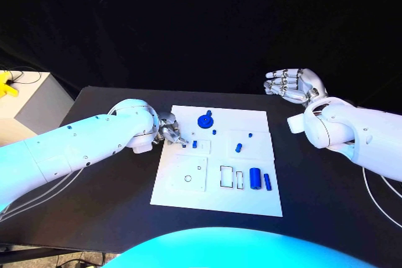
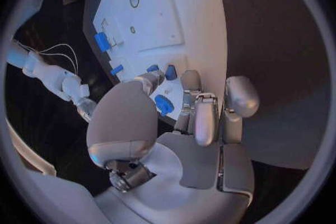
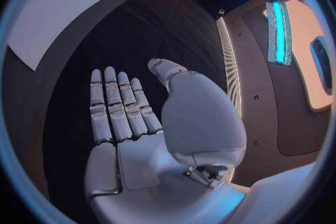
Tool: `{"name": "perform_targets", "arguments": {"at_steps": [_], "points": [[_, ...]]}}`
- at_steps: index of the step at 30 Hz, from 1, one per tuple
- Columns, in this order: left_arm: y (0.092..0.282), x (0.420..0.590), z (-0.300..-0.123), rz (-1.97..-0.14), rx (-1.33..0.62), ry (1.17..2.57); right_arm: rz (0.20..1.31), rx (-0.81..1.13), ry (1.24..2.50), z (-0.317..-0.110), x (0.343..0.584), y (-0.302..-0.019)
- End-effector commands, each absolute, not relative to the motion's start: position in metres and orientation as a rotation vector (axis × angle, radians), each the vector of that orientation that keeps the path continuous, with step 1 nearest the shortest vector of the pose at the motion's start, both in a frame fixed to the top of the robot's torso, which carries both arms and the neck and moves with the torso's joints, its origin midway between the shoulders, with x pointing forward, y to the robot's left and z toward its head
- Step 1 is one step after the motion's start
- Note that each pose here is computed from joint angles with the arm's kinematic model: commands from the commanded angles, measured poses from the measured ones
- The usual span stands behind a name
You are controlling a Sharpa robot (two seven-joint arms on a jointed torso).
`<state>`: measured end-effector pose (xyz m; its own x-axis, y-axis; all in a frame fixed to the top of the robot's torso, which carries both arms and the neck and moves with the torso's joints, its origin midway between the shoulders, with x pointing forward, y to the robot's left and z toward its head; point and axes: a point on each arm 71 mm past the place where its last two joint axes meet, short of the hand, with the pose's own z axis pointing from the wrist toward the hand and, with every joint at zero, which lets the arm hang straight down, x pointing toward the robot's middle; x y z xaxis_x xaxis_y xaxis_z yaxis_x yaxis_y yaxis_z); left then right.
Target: Assemble the parts on the task board
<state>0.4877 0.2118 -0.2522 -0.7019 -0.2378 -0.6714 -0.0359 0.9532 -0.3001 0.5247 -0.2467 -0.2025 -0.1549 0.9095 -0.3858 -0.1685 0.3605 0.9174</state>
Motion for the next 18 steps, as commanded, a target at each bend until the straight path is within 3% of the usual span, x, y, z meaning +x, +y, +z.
{"name": "perform_targets", "arguments": {"at_steps": [1,18], "points": [[0.209,0.488,-0.248,-0.461,-0.324,2.313,1.124,0.722,1.404,-0.203,0.524,-0.245],[0.208,0.494,-0.228,-0.769,-0.505,2.211,1.122,0.724,1.404,-0.203,0.524,-0.246]]}}
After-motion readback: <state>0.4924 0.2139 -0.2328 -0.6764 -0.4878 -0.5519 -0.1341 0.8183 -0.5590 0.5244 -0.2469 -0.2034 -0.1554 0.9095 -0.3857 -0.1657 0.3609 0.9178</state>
